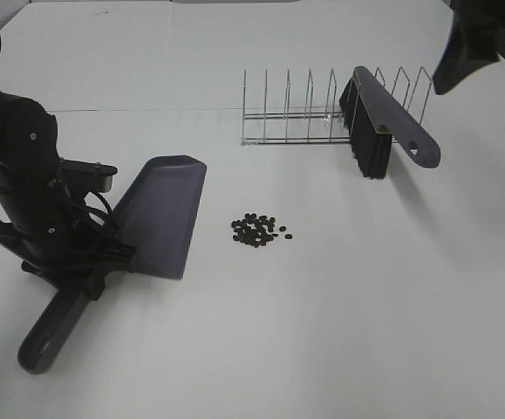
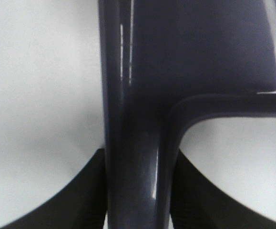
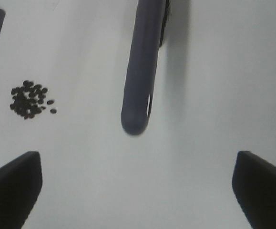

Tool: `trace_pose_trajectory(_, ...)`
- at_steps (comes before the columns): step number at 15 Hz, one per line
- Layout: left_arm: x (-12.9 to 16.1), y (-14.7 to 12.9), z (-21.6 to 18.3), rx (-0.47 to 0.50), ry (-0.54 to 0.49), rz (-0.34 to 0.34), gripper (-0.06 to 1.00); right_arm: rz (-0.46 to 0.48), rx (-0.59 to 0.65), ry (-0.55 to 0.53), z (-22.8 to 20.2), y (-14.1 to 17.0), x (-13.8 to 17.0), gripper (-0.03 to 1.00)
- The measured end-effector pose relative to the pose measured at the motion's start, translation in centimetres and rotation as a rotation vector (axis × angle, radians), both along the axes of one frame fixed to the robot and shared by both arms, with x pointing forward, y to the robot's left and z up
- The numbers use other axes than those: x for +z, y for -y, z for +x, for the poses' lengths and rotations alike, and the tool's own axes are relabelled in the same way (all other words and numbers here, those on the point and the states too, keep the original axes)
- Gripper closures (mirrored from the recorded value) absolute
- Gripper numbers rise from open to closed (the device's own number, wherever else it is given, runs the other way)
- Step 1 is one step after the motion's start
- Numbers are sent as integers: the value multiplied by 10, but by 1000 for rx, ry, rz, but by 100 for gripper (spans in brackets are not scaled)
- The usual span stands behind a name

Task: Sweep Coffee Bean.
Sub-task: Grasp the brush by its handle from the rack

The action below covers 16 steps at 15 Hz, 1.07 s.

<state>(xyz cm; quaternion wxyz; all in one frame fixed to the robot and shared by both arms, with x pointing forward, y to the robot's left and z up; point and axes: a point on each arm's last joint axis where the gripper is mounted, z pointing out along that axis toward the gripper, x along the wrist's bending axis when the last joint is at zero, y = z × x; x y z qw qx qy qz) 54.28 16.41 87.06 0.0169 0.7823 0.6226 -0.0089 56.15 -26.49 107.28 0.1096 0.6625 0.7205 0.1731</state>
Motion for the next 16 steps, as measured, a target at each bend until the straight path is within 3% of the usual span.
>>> trace_pose_trajectory(2,0,0,-2,9,-28,2,63,-7,12,-76,78,-7,-29,1)
trace_pose_trajectory(7,0,0,-4,14,-44,4,63,-17,24,-191,153,-13,-98,1)
trace_pose_trajectory(11,0,0,-4,14,-44,4,63,-23,40,-224,187,-16,-149,1)
trace_pose_trajectory(16,0,0,-4,13,-42,3,63,-23,48,-174,201,-18,-153,1)
